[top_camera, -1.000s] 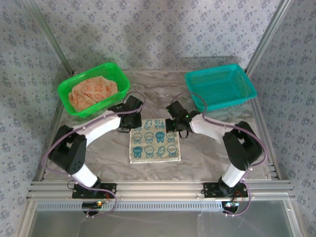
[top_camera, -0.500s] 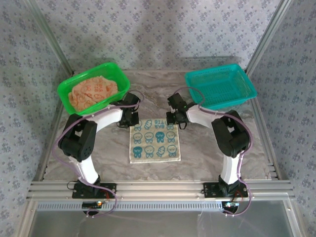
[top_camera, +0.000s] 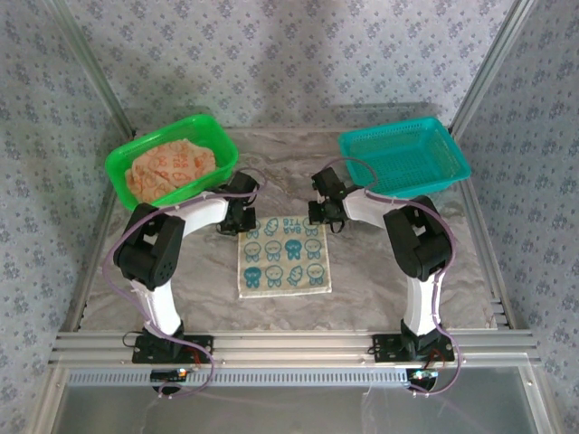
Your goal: Fold and stack the towels
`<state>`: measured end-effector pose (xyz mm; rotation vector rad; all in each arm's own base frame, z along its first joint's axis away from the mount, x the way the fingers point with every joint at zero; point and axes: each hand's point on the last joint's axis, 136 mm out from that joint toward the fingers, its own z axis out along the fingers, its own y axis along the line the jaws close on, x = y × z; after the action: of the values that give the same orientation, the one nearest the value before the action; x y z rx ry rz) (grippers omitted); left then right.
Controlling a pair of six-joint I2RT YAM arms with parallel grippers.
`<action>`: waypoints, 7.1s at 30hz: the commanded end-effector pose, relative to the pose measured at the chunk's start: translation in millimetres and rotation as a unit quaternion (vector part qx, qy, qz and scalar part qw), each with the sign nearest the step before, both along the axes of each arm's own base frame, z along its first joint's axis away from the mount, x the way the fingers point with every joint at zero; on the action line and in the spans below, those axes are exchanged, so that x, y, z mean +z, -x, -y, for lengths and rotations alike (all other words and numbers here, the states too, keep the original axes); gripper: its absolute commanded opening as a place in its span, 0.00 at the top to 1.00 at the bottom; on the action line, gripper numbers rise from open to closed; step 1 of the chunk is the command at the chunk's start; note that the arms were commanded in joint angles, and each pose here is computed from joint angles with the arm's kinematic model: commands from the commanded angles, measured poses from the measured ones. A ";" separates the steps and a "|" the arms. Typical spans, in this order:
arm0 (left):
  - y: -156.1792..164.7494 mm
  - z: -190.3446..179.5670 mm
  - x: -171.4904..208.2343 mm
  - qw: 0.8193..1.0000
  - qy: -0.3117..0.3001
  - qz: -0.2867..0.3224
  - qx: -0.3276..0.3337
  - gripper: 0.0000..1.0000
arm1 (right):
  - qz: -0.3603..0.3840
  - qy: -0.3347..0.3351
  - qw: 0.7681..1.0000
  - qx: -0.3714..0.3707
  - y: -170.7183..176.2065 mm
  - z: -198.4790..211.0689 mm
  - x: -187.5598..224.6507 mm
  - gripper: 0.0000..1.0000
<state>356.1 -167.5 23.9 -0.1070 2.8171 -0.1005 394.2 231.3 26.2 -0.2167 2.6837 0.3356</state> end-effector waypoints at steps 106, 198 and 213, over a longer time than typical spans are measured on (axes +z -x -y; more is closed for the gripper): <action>-9.3 -1.9 -6.8 0.999 0.027 -0.028 0.001 0.83 | -0.066 0.013 0.993 -0.093 1.7 20.3 -19.9 0.62; 170.0 6.7 59.0 0.965 0.062 0.228 -0.111 1.00 | 0.139 -0.030 0.989 0.038 178.3 28.6 44.0 1.00; 193.1 15.5 42.4 0.966 0.100 0.193 -0.142 1.00 | 0.126 -0.025 0.991 0.036 185.3 32.4 31.1 1.00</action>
<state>168.1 -181.7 70.2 0.2452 2.3910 -0.3942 209.9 204.6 63.8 -0.3403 2.4111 0.4087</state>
